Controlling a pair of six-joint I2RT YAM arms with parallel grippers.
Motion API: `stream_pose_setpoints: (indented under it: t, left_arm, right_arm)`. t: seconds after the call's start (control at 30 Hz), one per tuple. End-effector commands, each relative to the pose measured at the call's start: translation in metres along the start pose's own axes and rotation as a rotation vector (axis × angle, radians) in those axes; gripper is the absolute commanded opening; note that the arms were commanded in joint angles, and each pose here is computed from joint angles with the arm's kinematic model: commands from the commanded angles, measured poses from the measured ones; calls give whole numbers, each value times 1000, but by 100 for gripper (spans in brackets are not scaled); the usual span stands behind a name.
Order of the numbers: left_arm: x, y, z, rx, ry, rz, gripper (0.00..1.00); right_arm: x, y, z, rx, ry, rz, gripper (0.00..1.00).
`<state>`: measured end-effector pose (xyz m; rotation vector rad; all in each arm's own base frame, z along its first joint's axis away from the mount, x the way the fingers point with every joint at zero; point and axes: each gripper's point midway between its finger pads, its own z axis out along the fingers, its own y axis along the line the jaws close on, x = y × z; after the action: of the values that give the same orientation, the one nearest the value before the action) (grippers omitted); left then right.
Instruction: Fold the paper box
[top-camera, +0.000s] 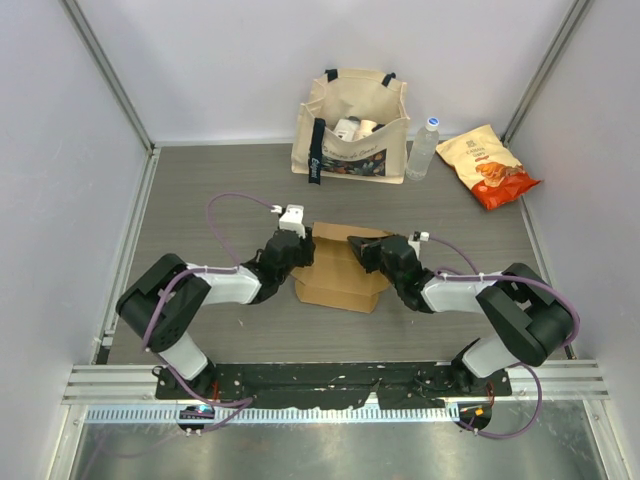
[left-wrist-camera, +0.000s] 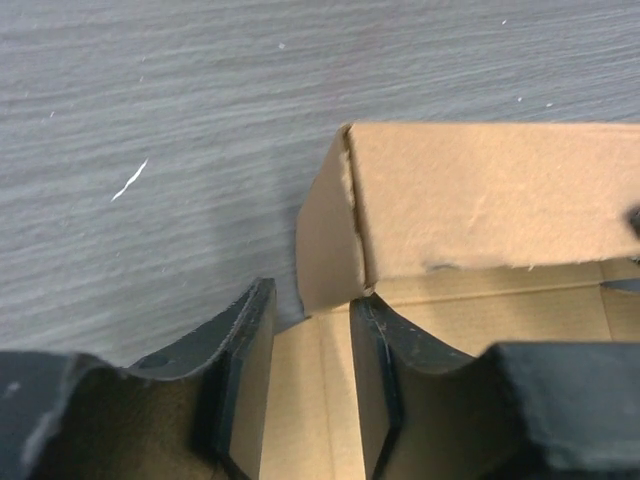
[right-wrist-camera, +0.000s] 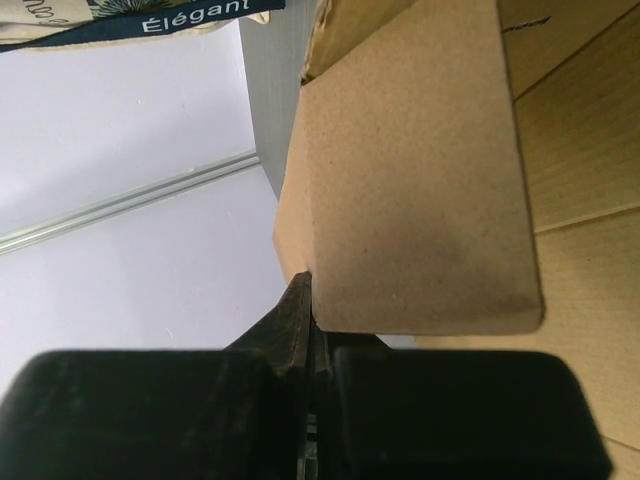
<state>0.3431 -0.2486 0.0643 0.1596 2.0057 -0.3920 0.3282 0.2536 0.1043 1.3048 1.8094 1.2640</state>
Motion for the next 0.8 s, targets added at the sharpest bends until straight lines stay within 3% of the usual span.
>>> stream_pose_setpoints:
  t: [0.0, 0.1, 0.2, 0.27, 0.47, 0.57, 0.6, 0.77]
  left_arm:
    - [-31, -6, 17, -17, -91, -1, 37]
    - [-38, -1, 25, -60, -134, -36, 34]
    - [-34, 6, 32, -128, -129, -61, 9]
    - [-31, 15, 33, -196, -142, -63, 1]
    - [-17, 11, 31, -214, -144, -70, 1]
    - [-9, 4, 23, -148, -118, -85, 27]
    - [-8, 2, 19, -127, -112, -92, 45]
    - [12, 0, -17, -47, -9, -137, 75]
  right_arm:
    - [4, -17, 1, 61, 22, -29, 1]
    - [5, -22, 2, 73, 27, -23, 1]
    - [7, -26, 3, 77, 38, -18, 1]
    - [10, -30, 4, 81, 46, -16, 1]
    - [12, -45, 5, 106, 43, -36, 1]
    - [7, -46, 4, 102, 32, -56, 1]
    - [5, -44, 3, 98, 25, -65, 1]
    - [0, -33, 5, 61, 17, -158, 1]
